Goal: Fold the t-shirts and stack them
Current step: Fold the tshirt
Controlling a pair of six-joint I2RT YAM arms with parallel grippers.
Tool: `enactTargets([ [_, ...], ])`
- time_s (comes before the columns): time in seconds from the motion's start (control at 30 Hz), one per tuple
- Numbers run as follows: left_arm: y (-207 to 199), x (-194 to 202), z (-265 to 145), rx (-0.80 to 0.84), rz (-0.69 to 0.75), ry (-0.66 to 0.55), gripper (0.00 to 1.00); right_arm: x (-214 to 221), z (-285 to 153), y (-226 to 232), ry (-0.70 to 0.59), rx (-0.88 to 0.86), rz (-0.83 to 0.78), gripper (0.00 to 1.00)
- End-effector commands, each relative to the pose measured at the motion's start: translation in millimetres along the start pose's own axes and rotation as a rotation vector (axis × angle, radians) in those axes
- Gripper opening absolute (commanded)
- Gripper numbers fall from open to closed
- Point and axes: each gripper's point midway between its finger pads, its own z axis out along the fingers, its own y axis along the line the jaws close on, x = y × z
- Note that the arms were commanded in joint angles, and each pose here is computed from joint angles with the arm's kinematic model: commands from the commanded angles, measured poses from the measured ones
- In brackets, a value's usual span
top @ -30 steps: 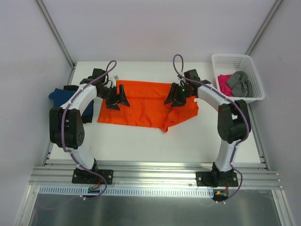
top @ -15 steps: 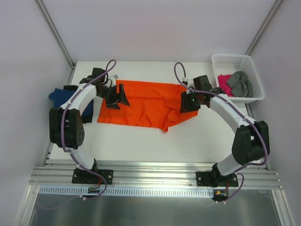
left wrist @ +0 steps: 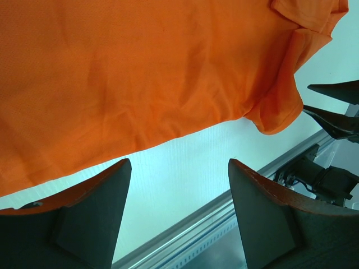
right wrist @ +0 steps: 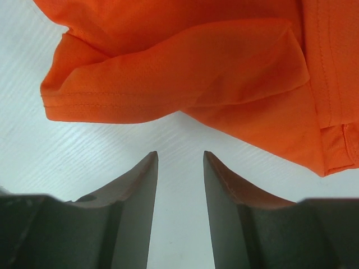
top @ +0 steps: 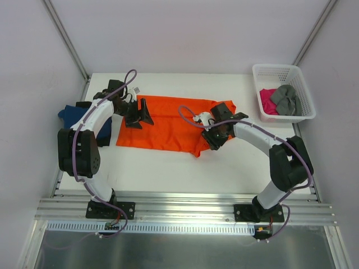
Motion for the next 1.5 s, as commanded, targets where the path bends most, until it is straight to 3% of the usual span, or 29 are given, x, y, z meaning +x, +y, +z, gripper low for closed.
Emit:
enactTargets([
  [0.0,-5,0,-15,-0.005,0.017,-0.034,0.7,-8,4,-6,-0.018,0.052,-0.123,0.41],
  [0.4,-3,-1,-15,-0.013,0.02,-0.038,0.71,-41,22,-13,-0.061,0.082,-0.144,0.41],
  [0.6,-2,1,-15,-0.018,0.02,-0.038,0.71,-60,29,-15,-0.078,0.079,-0.153,0.35],
  [0.87,-2,-1,-15,-0.016,0.018,-0.038,0.71,-76,30,-17,-0.096,0.084,-0.155,0.22],
  [1.03,-2,-1,-14,-0.016,0.015,-0.037,0.71,-73,33,-16,-0.088,0.081,-0.152,0.2],
  [1.17,-1,1,-14,-0.017,0.015,-0.034,0.71,-73,33,-16,-0.089,0.078,-0.154,0.01],
  [1.3,1,1,-15,-0.021,0.037,-0.037,0.71,-81,27,-23,-0.105,0.117,-0.164,0.01],
  [1.47,47,-5,-23,-0.228,0.16,-0.064,0.68,-98,3,-37,-0.154,0.164,-0.146,0.0],
])
